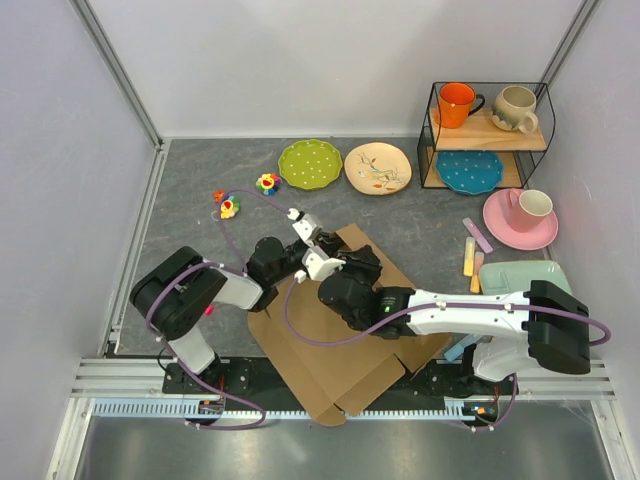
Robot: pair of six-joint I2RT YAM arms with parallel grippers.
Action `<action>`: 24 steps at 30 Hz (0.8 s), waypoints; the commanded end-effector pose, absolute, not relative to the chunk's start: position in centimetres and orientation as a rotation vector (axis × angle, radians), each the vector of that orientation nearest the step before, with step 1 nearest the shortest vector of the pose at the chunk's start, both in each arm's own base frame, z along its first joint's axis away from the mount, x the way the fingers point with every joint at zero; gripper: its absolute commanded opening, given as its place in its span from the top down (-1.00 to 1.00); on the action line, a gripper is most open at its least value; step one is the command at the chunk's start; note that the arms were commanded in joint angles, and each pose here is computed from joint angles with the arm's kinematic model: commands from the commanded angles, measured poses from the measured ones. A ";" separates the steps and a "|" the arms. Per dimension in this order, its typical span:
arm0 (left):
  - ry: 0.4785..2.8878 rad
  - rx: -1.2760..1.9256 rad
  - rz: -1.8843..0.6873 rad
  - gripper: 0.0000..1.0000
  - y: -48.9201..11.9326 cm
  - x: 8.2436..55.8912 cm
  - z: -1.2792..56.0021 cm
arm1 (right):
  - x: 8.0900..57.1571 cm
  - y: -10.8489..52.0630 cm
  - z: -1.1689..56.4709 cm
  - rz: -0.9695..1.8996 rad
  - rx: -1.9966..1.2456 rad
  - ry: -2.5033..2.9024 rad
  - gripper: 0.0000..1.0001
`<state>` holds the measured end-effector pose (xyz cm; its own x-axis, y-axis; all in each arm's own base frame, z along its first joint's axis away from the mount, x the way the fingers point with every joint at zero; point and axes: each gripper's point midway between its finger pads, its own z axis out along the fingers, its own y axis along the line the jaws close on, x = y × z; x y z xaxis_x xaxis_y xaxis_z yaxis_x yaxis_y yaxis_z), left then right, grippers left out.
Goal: Fold the paper box
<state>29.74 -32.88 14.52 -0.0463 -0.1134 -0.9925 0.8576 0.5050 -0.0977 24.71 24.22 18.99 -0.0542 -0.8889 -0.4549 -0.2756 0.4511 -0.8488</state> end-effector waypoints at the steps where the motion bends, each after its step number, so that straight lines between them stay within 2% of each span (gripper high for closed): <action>1: 1.506 0.694 -0.803 0.97 -31.6 29.4 12.3 | 24.1 26.0 21.3 -0.464 -0.923 1.616 0.16; 2: 1.503 0.699 -0.802 0.97 -31.7 29.3 12.4 | 24.1 26.0 22.3 -0.443 -0.891 1.613 0.01; 9: 1.516 0.692 -0.763 0.97 -31.5 29.1 12.9 | 23.2 25.0 26.7 -0.244 -0.748 1.615 -0.48; 11: 1.525 0.684 -0.754 0.96 -31.4 29.3 12.9 | 23.0 24.6 27.2 -0.214 -0.732 1.618 -0.77; 13: 1.539 0.678 -0.750 0.96 -31.4 29.4 12.8 | 22.6 23.9 28.3 -0.153 -0.674 1.616 -0.96; 17: 1.568 0.631 -0.715 0.96 -30.7 29.7 12.9 | 21.9 21.8 31.5 0.003 -0.490 1.600 -0.96; 21: 1.577 0.586 -0.665 0.97 -29.9 29.6 13.0 | 22.3 20.9 31.8 0.074 -0.353 1.612 -0.96; 24: 1.561 0.560 -0.643 0.96 -29.7 29.4 13.2 | 23.4 22.4 30.4 0.054 -0.370 1.653 -0.87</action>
